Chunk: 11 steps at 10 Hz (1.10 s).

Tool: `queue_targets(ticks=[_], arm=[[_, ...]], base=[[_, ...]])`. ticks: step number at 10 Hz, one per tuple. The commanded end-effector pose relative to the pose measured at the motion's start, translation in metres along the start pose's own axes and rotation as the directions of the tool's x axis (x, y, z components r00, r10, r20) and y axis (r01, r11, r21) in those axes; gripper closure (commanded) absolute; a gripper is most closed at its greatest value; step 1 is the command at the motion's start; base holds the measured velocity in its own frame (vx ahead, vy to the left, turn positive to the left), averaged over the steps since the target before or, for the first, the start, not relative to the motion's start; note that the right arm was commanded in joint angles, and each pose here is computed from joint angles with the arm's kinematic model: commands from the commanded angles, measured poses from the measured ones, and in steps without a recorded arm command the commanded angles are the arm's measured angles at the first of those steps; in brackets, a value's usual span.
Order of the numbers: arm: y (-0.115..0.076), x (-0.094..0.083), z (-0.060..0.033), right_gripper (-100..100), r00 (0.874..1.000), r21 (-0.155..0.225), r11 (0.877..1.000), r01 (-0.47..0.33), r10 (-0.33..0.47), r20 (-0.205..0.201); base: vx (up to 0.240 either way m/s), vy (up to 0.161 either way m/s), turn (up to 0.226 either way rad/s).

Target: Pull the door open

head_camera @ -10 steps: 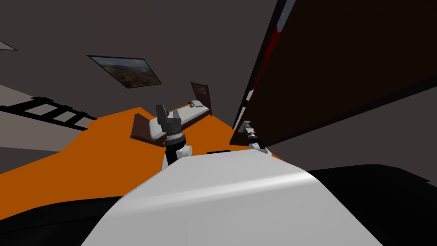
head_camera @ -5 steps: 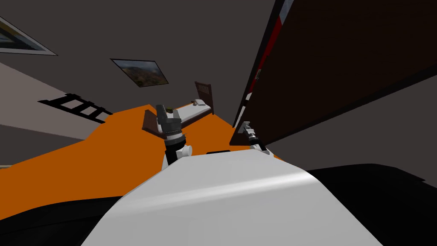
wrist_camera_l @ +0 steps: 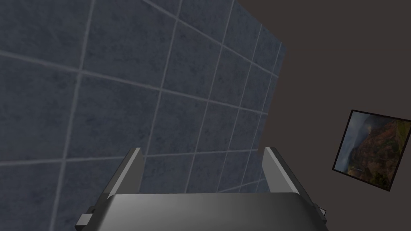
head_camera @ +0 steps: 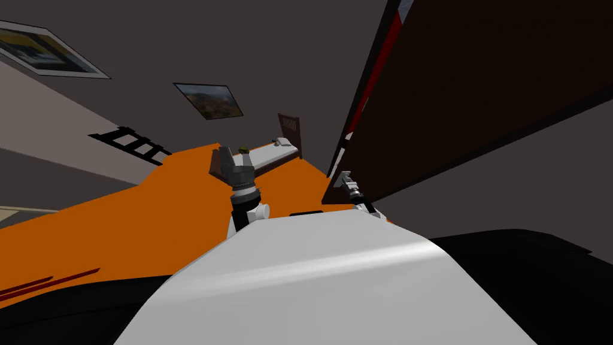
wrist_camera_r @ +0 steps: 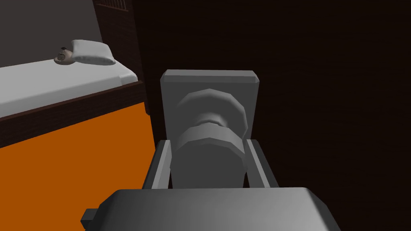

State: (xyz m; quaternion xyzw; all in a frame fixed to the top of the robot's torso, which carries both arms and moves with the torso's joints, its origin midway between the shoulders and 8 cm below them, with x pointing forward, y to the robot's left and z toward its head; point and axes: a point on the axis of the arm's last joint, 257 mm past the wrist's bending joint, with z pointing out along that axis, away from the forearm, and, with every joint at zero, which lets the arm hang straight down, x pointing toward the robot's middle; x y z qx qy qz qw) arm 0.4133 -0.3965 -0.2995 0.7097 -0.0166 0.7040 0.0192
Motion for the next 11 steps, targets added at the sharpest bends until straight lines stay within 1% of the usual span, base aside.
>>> queue_targets(ticks=[1, 6, 7, 8, 11], arm=[[-0.002, 0.001, -0.0039, 100, 1.0, 0.017, 1.0, -0.001, 0.001, -0.004], [-0.004, 0.003, -0.0146, 100, 1.0, 0.057, 0.998, -0.003, 0.004, -0.008], [-0.004, 0.0, -0.0143, 100, 1.0, 0.053, 0.999, -0.002, 0.002, 0.001], [-0.005, -0.002, -0.0175, 100, 1.0, 0.063, 0.998, -0.003, 0.002, 0.004], [-0.004, 0.0, -0.0211, 100, 1.0, 0.079, 0.997, -0.002, 0.002, 0.0]], base=[[-0.201, -0.063, 0.155], [-0.201, -0.068, 0.113], [-0.077, -0.029, 0.031], [-0.114, -0.037, 0.108], [-0.17, -0.056, 0.121]])
